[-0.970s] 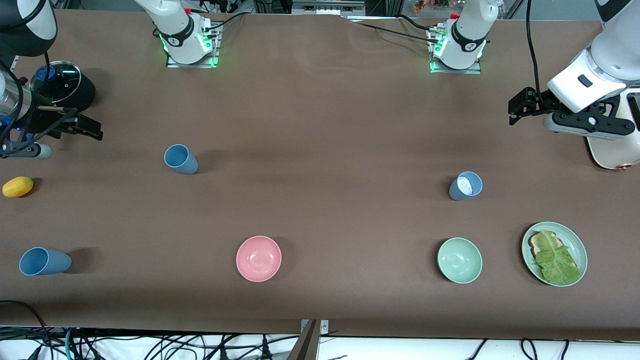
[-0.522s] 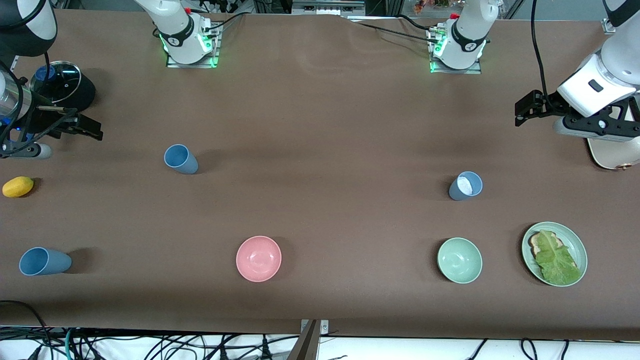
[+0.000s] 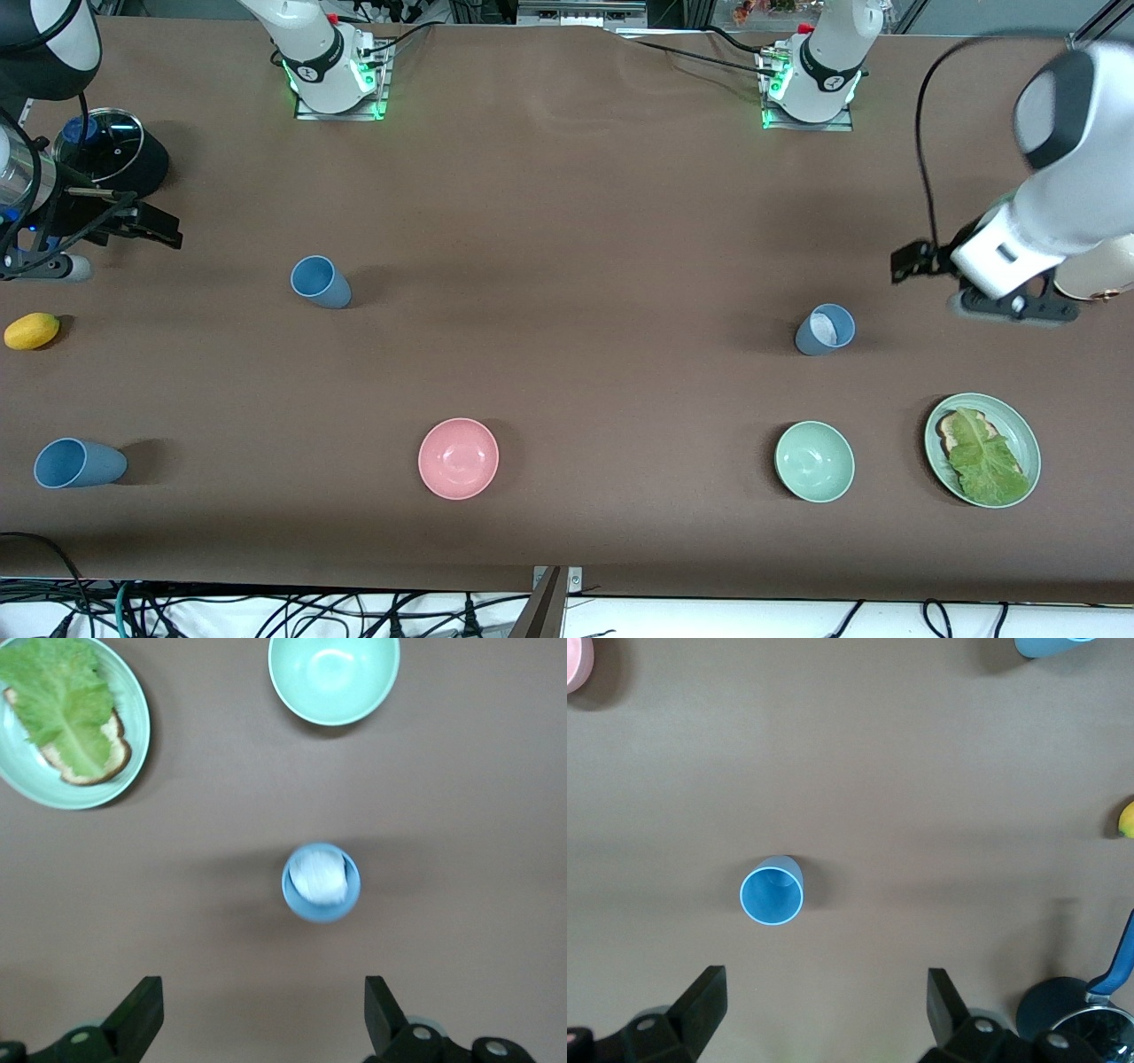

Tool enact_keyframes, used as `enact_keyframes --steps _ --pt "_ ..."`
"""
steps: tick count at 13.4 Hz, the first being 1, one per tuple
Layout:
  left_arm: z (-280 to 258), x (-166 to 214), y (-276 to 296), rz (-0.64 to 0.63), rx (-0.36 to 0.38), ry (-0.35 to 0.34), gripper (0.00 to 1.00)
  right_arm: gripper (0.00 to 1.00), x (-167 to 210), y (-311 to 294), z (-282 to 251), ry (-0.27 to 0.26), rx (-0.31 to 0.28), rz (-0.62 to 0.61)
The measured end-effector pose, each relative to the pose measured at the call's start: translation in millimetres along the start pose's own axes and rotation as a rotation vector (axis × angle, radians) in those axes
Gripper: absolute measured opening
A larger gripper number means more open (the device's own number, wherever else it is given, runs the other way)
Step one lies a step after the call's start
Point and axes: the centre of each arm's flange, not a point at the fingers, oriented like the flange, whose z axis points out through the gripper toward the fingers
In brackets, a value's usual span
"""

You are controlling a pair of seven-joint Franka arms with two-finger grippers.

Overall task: Stack blue cups with both arms
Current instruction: 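Grasp the tissue cup with the left gripper while the right gripper reaches the blue cup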

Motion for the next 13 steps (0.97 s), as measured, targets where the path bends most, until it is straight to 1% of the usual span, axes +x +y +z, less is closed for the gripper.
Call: enact_keyframes --steps 3,5,7,8,10,11,12,13 --pt "78.5 9.9 -1.6 -0.001 -0.006 0.031 1.00 1.00 0.1 0.0 0.3 -0.001 0.000 0.000" --pt "121.0 8.4 -0.5 0.000 -0.008 0.059 1.00 1.00 0.3 0.0 1.0 -0.002 0.000 0.000" --pt "157.5 3.4 0.8 0.002 -0.011 0.062 1.00 1.00 1.3 -0.1 3.5 -0.007 0.000 0.000" --pt "171.7 1.0 1.3 0.002 -0.012 0.060 0.96 1.00 2.3 -0.3 6.3 -0.013 0.000 -0.001" --pt "191.4 -4.0 2.6 0.004 -0.015 0.057 0.74 1.00 7.4 -0.9 21.9 -0.044 0.000 -0.006" --pt "195.5 -5.5 3.3 0.006 -0.015 0.053 0.61 1.00 11.0 -1.4 35.1 -0.070 0.000 -0.007" --pt "196.2 -5.8 3.6 0.007 -0.015 0.051 0.52 1.00 14.4 -2.2 51.1 -0.100 0.001 -0.009" --pt "195.9 -5.7 3.7 0.007 -0.015 0.052 0.41 1.00 17.1 -3.4 69.9 -0.135 0.001 -0.012"
